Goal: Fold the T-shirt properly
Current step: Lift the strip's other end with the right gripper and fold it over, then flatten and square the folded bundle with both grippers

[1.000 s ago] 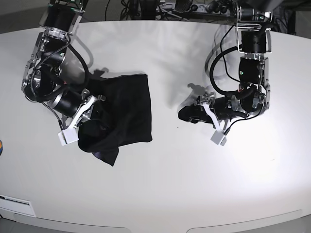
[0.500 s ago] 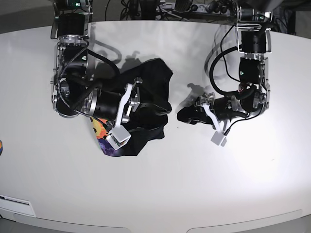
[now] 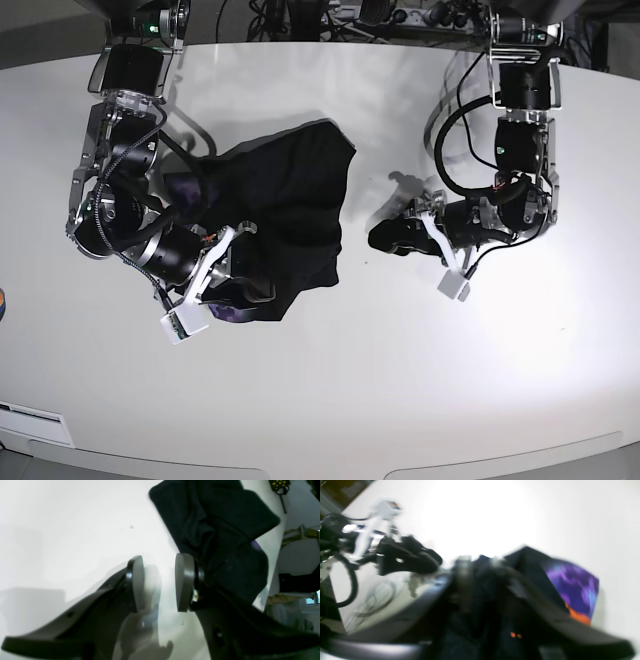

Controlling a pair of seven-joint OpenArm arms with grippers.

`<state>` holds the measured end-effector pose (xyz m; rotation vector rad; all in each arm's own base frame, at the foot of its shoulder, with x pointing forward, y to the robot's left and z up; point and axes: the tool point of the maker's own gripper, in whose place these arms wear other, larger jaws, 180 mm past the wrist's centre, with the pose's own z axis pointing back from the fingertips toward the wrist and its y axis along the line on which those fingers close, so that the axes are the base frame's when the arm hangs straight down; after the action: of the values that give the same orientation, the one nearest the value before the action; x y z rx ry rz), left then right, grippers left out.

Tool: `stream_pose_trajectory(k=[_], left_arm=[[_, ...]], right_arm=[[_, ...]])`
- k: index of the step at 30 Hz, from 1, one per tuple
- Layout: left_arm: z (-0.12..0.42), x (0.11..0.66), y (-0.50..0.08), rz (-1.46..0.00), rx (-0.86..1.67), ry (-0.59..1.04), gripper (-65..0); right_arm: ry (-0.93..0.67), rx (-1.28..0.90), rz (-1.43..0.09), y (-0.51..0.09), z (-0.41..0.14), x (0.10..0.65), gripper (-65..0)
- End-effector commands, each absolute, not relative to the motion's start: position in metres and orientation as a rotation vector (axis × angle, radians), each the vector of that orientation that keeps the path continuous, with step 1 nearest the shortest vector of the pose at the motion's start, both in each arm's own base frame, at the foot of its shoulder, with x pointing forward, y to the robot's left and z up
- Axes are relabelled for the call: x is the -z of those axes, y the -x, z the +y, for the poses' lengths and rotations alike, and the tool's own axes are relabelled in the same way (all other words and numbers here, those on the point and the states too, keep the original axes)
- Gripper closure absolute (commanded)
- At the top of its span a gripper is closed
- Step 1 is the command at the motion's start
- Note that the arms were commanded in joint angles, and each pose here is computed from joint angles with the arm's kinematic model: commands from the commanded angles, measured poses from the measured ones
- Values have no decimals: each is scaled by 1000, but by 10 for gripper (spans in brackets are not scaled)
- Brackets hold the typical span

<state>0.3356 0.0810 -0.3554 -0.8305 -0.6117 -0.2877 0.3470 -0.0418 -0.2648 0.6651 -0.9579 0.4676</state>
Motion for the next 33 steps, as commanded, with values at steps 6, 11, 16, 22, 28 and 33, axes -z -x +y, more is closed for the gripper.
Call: stream_pose_trajectory(k=[6, 11, 16, 22, 28, 33], left_arm=[[85, 340, -346, -665, 306, 836, -237], [88, 340, -346, -663, 307, 827, -237], [88, 340, -346, -665, 307, 828, -237], [88, 340, -346, -664, 306, 828, -237], [86, 338, -345, -664, 304, 843, -237], [85, 337, -344, -659, 305, 856, -237]], right_arm=[[-629, -481, -920, -325, -46, 291, 0], [-543, -448, -948, -315, -58, 314, 0], [-535, -432, -902, -303, -57, 329, 0], [-534, -480, -937, -302, -29, 329, 0], [-538, -595, -1065, -315, 25, 303, 0], [-562, -679, -1194, -337, 80, 252, 0]])
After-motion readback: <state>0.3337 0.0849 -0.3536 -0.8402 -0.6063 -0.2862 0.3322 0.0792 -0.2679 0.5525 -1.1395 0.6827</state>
